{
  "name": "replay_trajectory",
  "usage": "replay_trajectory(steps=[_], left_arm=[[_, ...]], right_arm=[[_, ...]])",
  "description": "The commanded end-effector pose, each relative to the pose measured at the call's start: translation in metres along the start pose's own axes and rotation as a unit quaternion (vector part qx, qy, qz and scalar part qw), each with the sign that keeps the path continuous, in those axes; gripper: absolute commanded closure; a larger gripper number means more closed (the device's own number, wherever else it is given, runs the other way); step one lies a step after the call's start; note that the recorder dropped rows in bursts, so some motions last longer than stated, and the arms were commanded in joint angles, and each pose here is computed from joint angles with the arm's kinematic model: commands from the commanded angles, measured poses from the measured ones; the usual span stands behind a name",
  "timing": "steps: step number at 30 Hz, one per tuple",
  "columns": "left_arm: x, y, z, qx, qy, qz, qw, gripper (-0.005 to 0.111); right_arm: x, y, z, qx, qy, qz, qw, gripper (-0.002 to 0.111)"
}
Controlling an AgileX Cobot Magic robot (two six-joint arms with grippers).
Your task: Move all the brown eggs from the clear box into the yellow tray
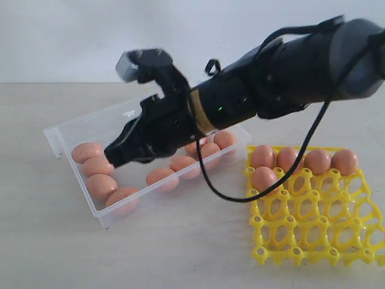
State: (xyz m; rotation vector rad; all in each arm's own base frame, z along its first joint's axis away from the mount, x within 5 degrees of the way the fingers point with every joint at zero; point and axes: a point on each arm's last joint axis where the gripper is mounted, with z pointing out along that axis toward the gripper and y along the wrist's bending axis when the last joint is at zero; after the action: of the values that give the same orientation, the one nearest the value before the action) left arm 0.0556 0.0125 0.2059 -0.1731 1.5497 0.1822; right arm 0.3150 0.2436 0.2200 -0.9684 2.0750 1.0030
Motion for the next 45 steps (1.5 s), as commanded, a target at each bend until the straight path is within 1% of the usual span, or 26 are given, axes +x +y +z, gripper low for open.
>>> replay_trajectory(steps=[1, 3, 5, 6, 9, 11, 13, 16, 22, 23, 25, 27, 29, 30, 33, 36, 41, 45], left_arm=[[-0.003, 0.000, 0.000, -0.001, -0.010, 0.001, 1.000, 0.103], [-0.003, 0.000, 0.000, -0.001, -0.010, 0.001, 1.000, 0.103], [-0.003, 0.000, 0.000, -0.001, -0.010, 0.001, 1.000, 0.103], [-0.003, 0.000, 0.000, -0.001, -0.010, 0.001, 1.000, 0.103], [-0.003, 0.000, 0.000, -0.001, -0.010, 0.001, 1.000, 0.103], [-0.003, 0.000, 0.000, -0.001, -0.010, 0.001, 1.000, 0.103], [-0.003, 0.000, 0.000, -0.001, -0.010, 0.001, 1.000, 0.103], [-0.003, 0.000, 0.000, -0.001, -0.010, 0.001, 1.000, 0.103], [-0.003, 0.000, 0.000, -0.001, -0.010, 0.001, 1.000, 0.103], [-0.003, 0.000, 0.000, -0.001, -0.010, 0.001, 1.000, 0.103], [-0.003, 0.000, 0.000, -0.001, -0.010, 0.001, 1.000, 0.103], [-0.003, 0.000, 0.000, -0.001, -0.010, 0.001, 1.000, 0.103], [-0.003, 0.000, 0.000, -0.001, -0.010, 0.001, 1.000, 0.103], [-0.003, 0.000, 0.000, -0.001, -0.010, 0.001, 1.000, 0.103], [-0.003, 0.000, 0.000, -0.001, -0.010, 0.001, 1.000, 0.103], [-0.003, 0.000, 0.000, -0.001, -0.010, 0.001, 1.000, 0.103], [-0.003, 0.000, 0.000, -0.001, -0.010, 0.001, 1.000, 0.103], [-0.003, 0.000, 0.000, -0.001, -0.010, 0.001, 1.000, 0.103]], right_arm=[[0.009, 0.007, 0.018, 0.006, 0.018, -0.131, 0.991, 0.108], [0.007, 0.006, 0.023, 0.042, 0.020, -0.189, 0.981, 0.107], [0.003, 0.006, 0.026, 0.076, 0.021, -0.247, 0.966, 0.100], [0.000, 0.005, 0.030, 0.096, 0.021, -0.270, 0.958, 0.093], [-0.011, -0.002, 0.045, 0.154, 0.017, -0.286, 0.946, 0.065], [-0.019, -0.008, 0.057, 0.178, 0.011, -0.291, 0.940, 0.052], [-0.023, -0.015, 0.068, 0.185, 0.008, -0.288, 0.940, 0.047], [-0.028, -0.021, 0.087, 0.184, 0.000, -0.288, 0.940, 0.048], [-0.032, -0.045, 0.126, 0.190, -0.013, -0.282, 0.940, 0.048], [-0.034, -0.051, 0.133, 0.199, -0.018, -0.283, 0.938, 0.048], [-0.036, -0.055, 0.140, 0.202, -0.024, -0.277, 0.939, 0.048], [-0.032, -0.059, 0.144, 0.207, -0.021, -0.273, 0.939, 0.048], [-0.025, -0.067, 0.147, 0.233, -0.012, -0.266, 0.935, 0.048], [-0.022, -0.070, 0.150, 0.235, -0.009, -0.262, 0.936, 0.048], [-0.015, -0.071, 0.155, 0.224, -0.001, -0.261, 0.939, 0.048], [-0.004, -0.071, 0.163, 0.193, 0.012, -0.270, 0.943, 0.048], [0.010, -0.078, 0.171, 0.192, 0.029, -0.277, 0.941, 0.048], [0.010, -0.078, 0.171, 0.191, 0.031, -0.286, 0.938, 0.048]])
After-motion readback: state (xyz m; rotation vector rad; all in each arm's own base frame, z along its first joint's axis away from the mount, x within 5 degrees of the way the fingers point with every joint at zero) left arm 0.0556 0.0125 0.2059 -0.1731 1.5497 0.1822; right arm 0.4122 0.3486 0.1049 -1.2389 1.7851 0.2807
